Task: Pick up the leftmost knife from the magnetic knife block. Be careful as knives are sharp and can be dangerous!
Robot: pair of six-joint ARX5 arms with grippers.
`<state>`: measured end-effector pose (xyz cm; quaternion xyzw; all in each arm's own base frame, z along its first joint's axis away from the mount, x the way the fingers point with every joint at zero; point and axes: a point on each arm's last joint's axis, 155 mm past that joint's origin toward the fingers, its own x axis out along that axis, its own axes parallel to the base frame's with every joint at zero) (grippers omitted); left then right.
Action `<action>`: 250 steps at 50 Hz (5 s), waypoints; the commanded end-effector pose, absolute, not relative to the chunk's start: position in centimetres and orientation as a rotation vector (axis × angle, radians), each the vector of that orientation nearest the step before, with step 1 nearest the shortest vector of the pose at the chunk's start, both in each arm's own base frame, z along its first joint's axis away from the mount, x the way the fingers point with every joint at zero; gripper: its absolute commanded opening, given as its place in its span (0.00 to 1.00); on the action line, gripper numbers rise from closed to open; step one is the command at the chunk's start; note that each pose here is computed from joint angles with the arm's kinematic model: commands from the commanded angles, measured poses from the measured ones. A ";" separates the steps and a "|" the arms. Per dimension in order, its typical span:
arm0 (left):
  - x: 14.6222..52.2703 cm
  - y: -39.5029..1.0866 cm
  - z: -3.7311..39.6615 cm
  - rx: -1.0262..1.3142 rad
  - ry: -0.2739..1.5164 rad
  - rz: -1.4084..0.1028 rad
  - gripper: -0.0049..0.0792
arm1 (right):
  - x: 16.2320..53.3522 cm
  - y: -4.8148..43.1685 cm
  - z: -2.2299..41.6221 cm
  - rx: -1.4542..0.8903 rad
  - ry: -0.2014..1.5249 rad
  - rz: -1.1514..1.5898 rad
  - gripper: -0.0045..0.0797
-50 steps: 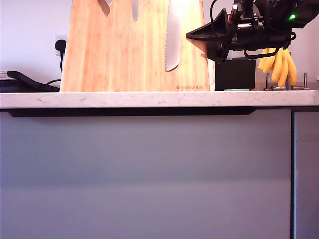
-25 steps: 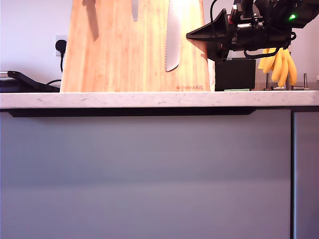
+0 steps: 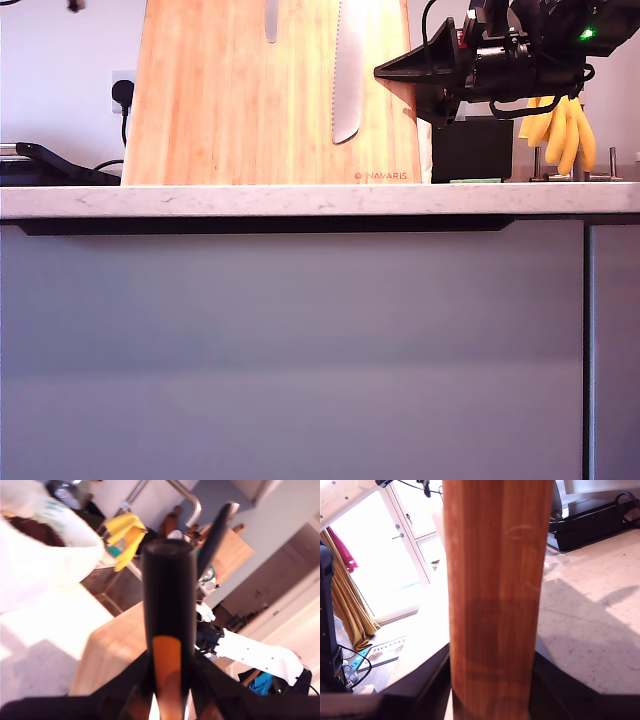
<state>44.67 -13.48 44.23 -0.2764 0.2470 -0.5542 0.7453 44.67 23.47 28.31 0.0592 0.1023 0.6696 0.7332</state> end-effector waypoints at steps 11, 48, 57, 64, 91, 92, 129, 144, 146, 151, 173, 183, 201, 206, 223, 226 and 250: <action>43.8 -11.3 43.7 -0.608 0.550 -1.171 0.03 | 45.4 24.0 26.1 0.133 0.248 1.452 0.04; 41.3 -10.0 39.1 -0.561 0.662 -1.086 0.03 | 45.5 24.0 26.2 0.137 0.249 1.451 0.04; 42.2 -8.4 37.8 -0.550 0.702 -0.982 0.03 | 45.5 24.0 26.2 0.136 0.248 1.451 0.04; 42.9 -7.0 36.5 -0.527 0.737 -0.889 0.03 | 45.5 24.0 26.2 0.135 0.246 1.452 0.04; 45.9 -4.9 30.6 -0.627 0.897 -0.742 0.03 | 45.5 24.0 26.3 0.131 0.241 1.451 0.04; 46.0 -4.7 30.3 -0.628 0.904 -0.732 0.03 | 45.5 24.0 26.3 0.131 0.241 1.451 0.04; 48.6 -1.5 23.3 -0.754 1.054 -0.577 0.03 | 45.5 24.0 26.3 0.129 0.239 1.451 0.04; 49.1 -0.4 20.9 -0.814 1.115 -0.507 0.03 | 45.5 24.0 26.3 0.129 0.239 1.451 0.04; 49.1 -0.4 20.7 -0.814 1.120 -0.505 0.03 | 45.5 24.0 26.3 0.129 0.239 1.451 0.04; 49.1 0.0 20.2 -0.805 1.134 -0.471 0.03 | 45.5 24.0 26.3 0.129 0.239 1.452 0.04; 49.0 1.8 18.1 -0.732 1.191 -0.311 0.03 | 45.5 24.0 26.3 0.130 0.240 1.451 0.04; 49.0 1.7 17.4 -0.706 1.217 -0.263 0.03 | 45.5 24.0 26.3 0.130 0.240 1.451 0.04; 49.0 2.6 16.4 -0.635 1.238 -0.188 0.09 | 45.5 24.0 26.3 0.132 0.242 1.451 0.04; 48.9 2.9 16.3 -0.625 1.241 -0.174 0.14 | 45.5 24.0 26.3 0.132 0.242 1.451 0.04; 48.9 3.3 16.0 -0.606 1.246 -0.148 0.22 | 45.5 24.0 26.3 0.132 0.242 1.451 0.04; 48.9 3.5 15.9 -0.600 1.247 -0.139 0.22 | 45.5 24.0 26.3 0.132 0.242 1.451 0.04; 48.9 3.6 15.8 -0.592 1.249 -0.130 0.43 | 45.5 24.0 26.3 0.132 0.242 1.451 0.04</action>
